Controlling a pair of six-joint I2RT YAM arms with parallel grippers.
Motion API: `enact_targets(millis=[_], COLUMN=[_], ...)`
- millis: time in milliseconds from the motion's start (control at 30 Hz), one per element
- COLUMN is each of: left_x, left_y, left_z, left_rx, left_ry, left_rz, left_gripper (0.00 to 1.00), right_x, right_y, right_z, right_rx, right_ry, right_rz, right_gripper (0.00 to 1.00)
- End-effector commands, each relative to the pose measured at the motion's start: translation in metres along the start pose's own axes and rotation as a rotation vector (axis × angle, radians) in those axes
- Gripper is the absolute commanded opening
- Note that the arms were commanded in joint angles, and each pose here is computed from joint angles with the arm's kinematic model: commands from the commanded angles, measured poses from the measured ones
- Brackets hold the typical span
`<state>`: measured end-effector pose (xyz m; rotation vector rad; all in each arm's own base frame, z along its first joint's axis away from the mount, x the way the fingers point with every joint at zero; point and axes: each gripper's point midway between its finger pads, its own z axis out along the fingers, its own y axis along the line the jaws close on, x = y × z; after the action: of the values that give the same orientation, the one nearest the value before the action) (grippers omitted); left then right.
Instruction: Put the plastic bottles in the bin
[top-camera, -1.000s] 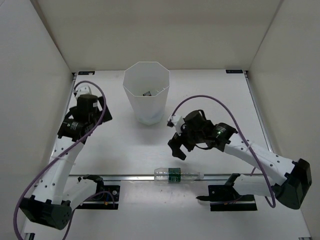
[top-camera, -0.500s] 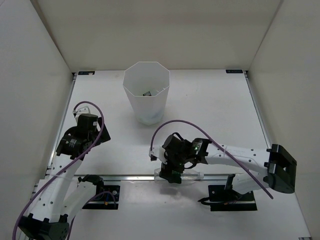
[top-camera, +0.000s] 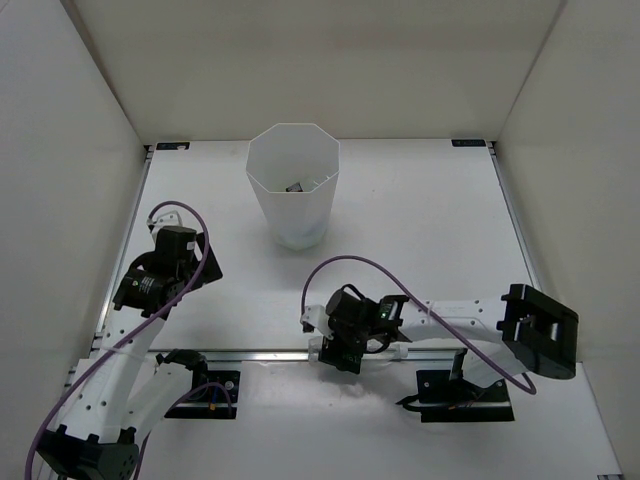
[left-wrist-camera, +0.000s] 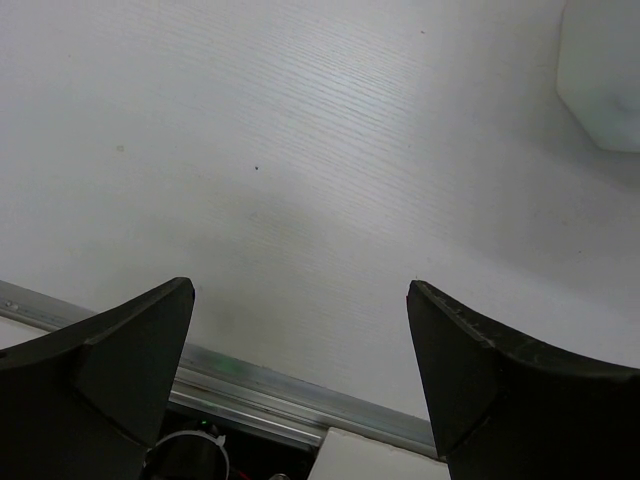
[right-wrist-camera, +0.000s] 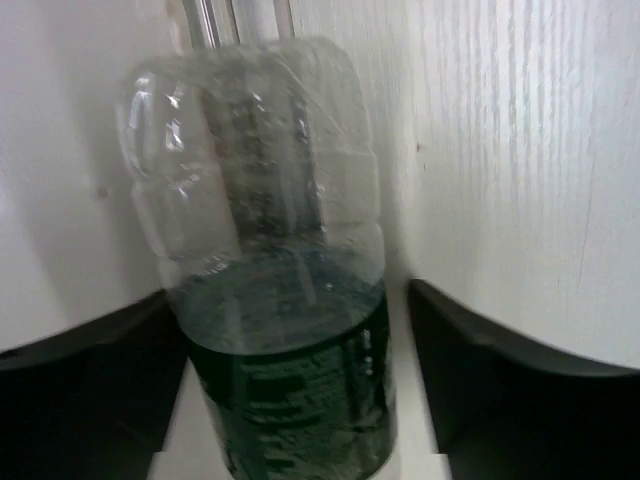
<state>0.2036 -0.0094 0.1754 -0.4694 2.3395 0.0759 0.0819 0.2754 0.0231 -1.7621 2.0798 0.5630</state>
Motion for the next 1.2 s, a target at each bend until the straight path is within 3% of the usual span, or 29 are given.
enact_targets(millis=[0, 133, 200, 300, 367, 567, 667, 800, 967, 1167], left_x=[-0.002, 0.0, 0.001, 0.002, 0.002, 0.012, 0.017, 0.019, 0.011, 0.006], left_y=[-0.003, -0.007, -0.008, -0.008, -0.008, -0.025, -0.025, -0.032, -0.03, -0.022], left_z=[0.0, 0.002, 0.004, 0.005, 0.005, 0.01, 0.015, 0.015, 0.013, 0.013], left_rx=[0.022, 0.036, 0.041, 0.038, 0.042, 0.12, 0.11, 0.144, 0.136, 0.086], left_ry=[-0.018, -0.011, -0.009, 0.002, 0.0, 0.038, 0.06, 0.073, 0.044, 0.049], left_rz=[0.0, 0.003, 0.002, 0.005, 0.008, 0.013, 0.003, 0.009, -0.004, 0.034], left_gripper=[0.98, 0.99, 0.99, 0.98, 0.99, 0.99, 0.99, 0.98, 0.99, 0.98], right_x=[-0.031, -0.054, -0.087, -0.141, -0.175, -0.268, -0.297, -0.332, -0.369, -0.387], right_y=[-0.016, -0.025, -0.028, -0.037, -0.045, -0.109, -0.134, -0.183, -0.238, -0.288], right_z=[-0.004, -0.022, -0.049, -0.101, -0.143, -0.301, -0.358, -0.371, -0.344, -0.31], right_rx=[0.074, 0.059, 0.081, 0.142, 0.143, 0.289, 0.342, 0.303, 0.244, 0.235], right_ry=[-0.153, -0.218, -0.328, -0.516, -0.619, -1.056, -1.181, -1.256, -1.288, -1.243], right_rz=[0.055, 0.105, 0.067, 0.02, 0.056, -0.004, -0.061, -0.016, 0.037, 0.122], right_gripper=[0.71, 0.3, 0.18, 0.16, 0.04, 0.14, 0.16, 0.14, 0.19, 0.44])
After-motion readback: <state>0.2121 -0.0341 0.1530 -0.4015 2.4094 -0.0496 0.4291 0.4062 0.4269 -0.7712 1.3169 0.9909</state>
